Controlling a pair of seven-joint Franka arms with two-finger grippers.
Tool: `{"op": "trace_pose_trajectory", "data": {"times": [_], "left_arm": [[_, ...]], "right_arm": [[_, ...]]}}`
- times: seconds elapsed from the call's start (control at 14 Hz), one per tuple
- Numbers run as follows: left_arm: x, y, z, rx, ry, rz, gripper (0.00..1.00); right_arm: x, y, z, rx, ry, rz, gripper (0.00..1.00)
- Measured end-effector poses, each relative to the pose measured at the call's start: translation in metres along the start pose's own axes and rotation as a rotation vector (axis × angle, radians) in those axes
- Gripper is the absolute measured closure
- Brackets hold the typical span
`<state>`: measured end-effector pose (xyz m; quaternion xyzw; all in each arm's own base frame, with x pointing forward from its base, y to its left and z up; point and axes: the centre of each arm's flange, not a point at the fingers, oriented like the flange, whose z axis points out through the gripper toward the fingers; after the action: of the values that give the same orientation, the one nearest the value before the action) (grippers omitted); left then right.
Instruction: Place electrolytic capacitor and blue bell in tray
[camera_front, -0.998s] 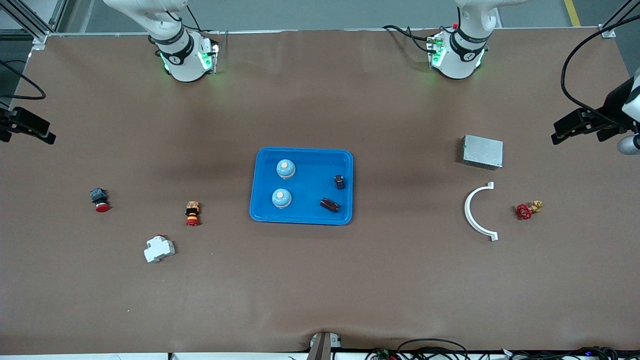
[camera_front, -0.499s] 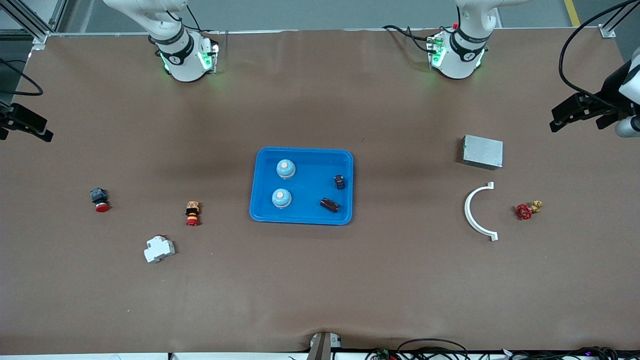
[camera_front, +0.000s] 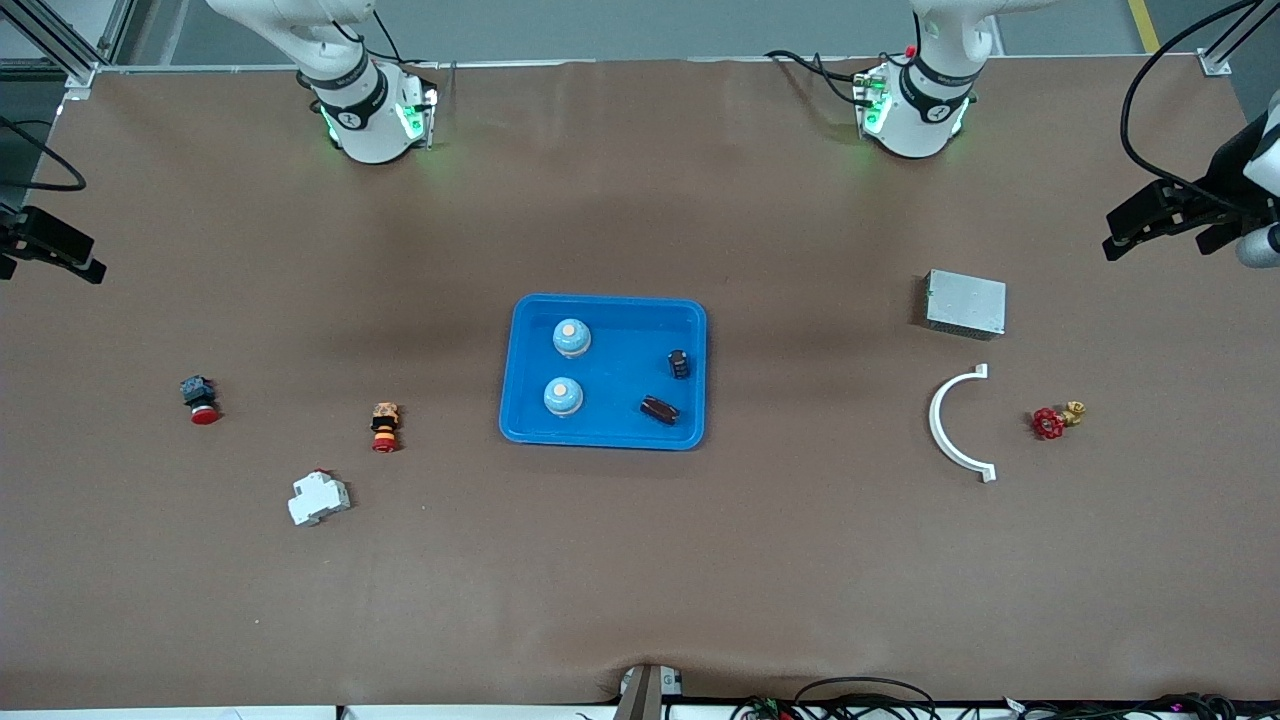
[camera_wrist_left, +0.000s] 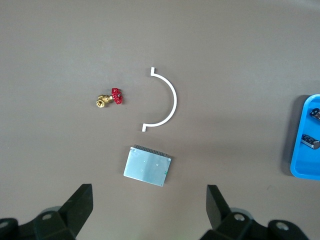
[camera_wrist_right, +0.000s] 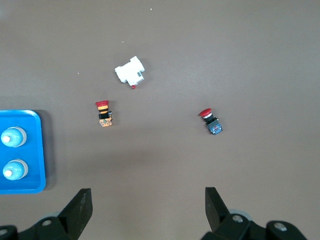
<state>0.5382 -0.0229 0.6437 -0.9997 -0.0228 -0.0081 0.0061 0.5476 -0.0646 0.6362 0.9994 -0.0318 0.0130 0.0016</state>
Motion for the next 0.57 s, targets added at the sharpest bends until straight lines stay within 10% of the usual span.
{"op": "trace_pose_trajectory", "data": {"times": [0.57], "left_arm": [[-0.0069, -0.005, -0.0041, -0.006, -0.016, -0.002, 0.0]], "right_arm": [[-0.0006, -0.0032, -0.0013, 0.01, 0.002, -0.003, 0.0]]}}
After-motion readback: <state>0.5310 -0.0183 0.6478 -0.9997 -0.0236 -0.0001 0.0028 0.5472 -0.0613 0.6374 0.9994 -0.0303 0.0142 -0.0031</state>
